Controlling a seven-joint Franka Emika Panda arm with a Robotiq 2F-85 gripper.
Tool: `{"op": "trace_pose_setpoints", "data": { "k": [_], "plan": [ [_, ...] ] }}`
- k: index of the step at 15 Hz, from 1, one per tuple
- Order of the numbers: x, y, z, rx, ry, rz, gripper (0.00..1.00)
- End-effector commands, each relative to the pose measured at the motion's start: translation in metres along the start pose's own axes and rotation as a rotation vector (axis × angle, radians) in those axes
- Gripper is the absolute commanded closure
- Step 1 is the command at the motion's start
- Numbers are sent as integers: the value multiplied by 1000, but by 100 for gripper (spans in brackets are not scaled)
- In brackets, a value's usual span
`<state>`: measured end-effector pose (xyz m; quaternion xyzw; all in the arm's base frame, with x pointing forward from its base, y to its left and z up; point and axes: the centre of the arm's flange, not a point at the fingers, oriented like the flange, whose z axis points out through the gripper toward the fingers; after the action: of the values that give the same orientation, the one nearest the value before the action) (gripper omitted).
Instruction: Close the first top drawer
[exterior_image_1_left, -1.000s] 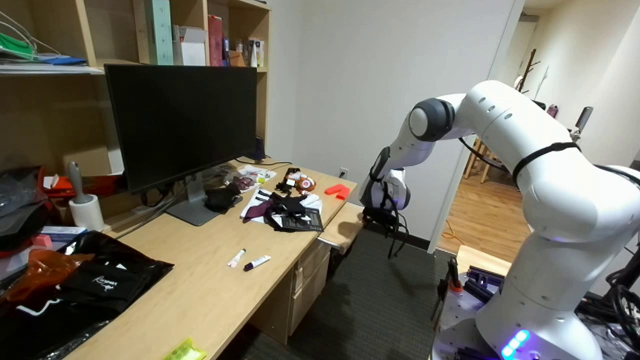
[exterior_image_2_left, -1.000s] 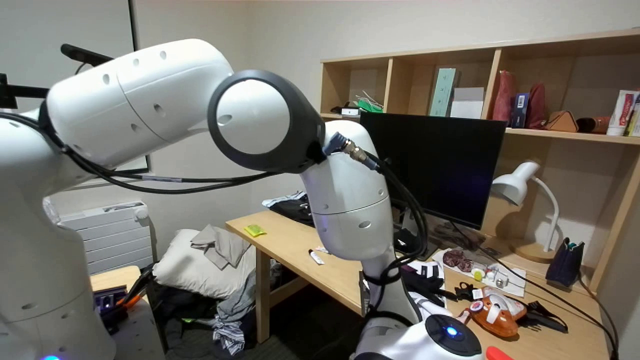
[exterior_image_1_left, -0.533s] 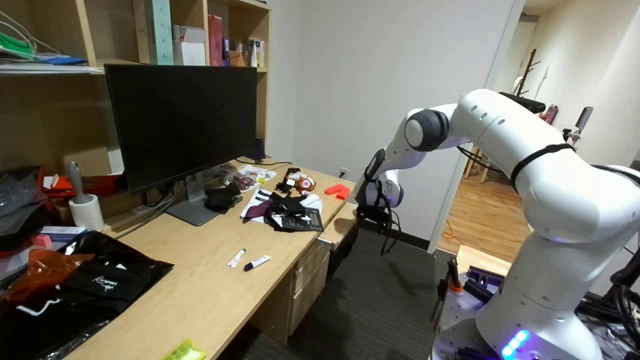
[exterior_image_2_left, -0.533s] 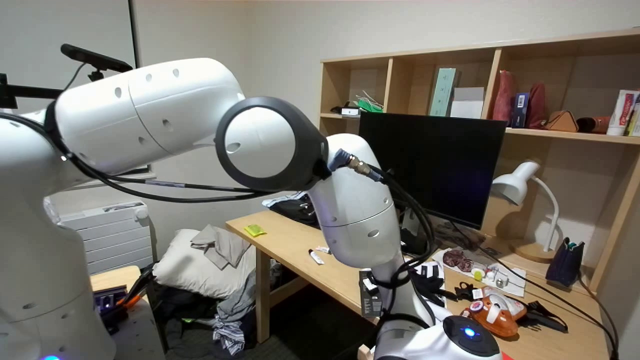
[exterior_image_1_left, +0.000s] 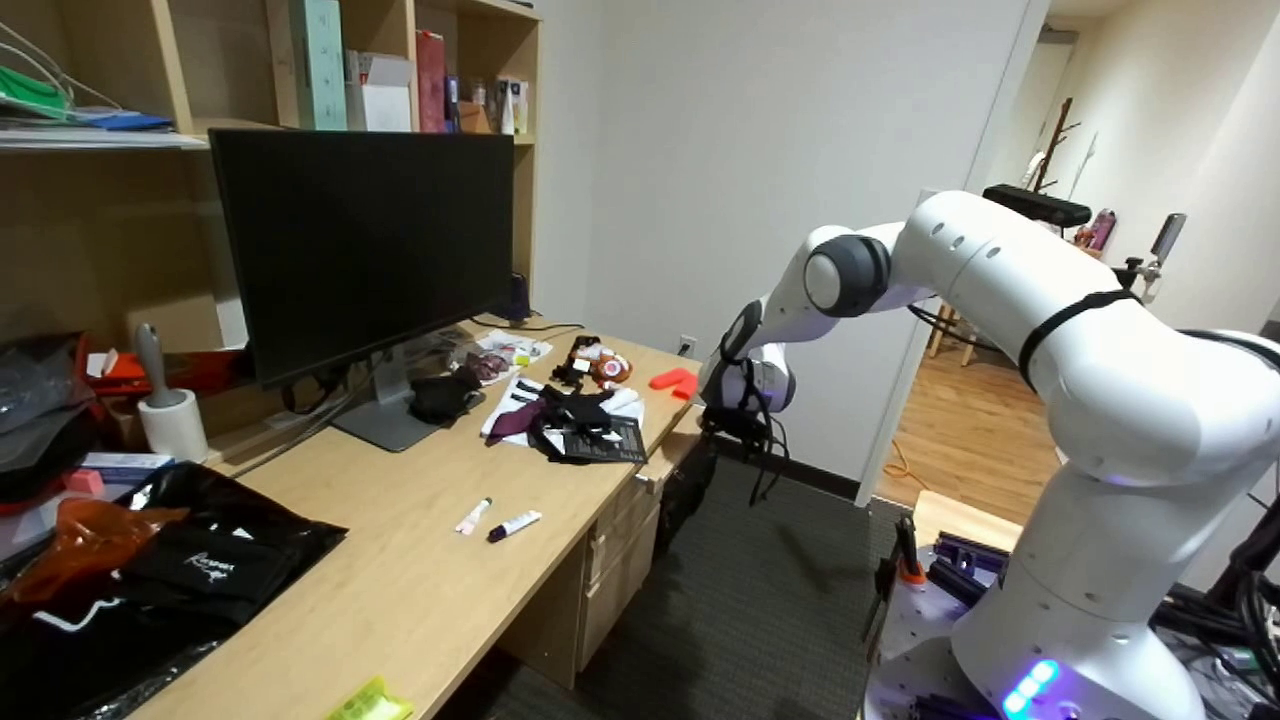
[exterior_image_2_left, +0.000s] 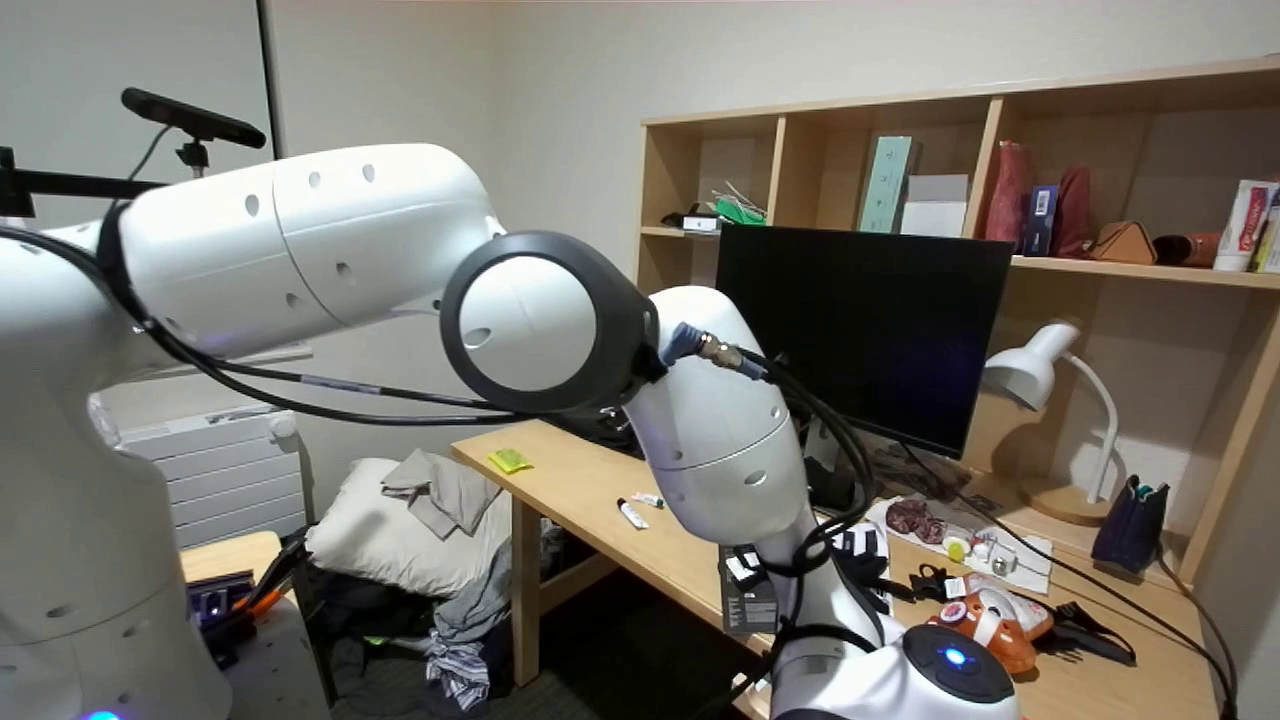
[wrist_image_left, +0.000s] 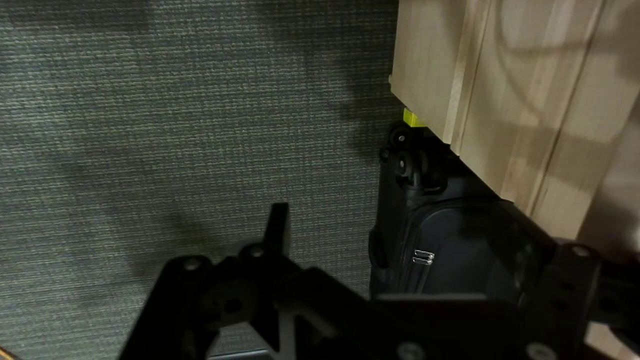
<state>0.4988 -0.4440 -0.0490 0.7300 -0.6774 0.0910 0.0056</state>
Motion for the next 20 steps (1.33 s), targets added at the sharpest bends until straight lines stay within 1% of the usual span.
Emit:
{"op": "trace_pose_setpoints", "data": {
  "k": [1, 3, 5, 6, 10, 12, 13, 15, 16, 17, 20],
  "plan": [
    [5, -8, 17, 12, -13, 9, 0],
    [6, -10, 18, 18, -12, 5, 0],
    [7, -11, 20, 28, 10, -8, 0],
    [7, -12, 22, 31, 3, -16, 0],
    [6, -10, 28, 3, 2, -43, 0],
    [5, -8, 30, -16, -21, -52, 0],
    [3, -7, 31, -41, -50, -57, 0],
    [5, -6, 33, -40, -47, -75, 0],
    [-19, 9, -42, -6, -47, -88, 0],
    [-16, 9, -48, 19, -27, -97, 0],
    [-16, -8, -69, 40, -2, -120, 0]
  ]
}}
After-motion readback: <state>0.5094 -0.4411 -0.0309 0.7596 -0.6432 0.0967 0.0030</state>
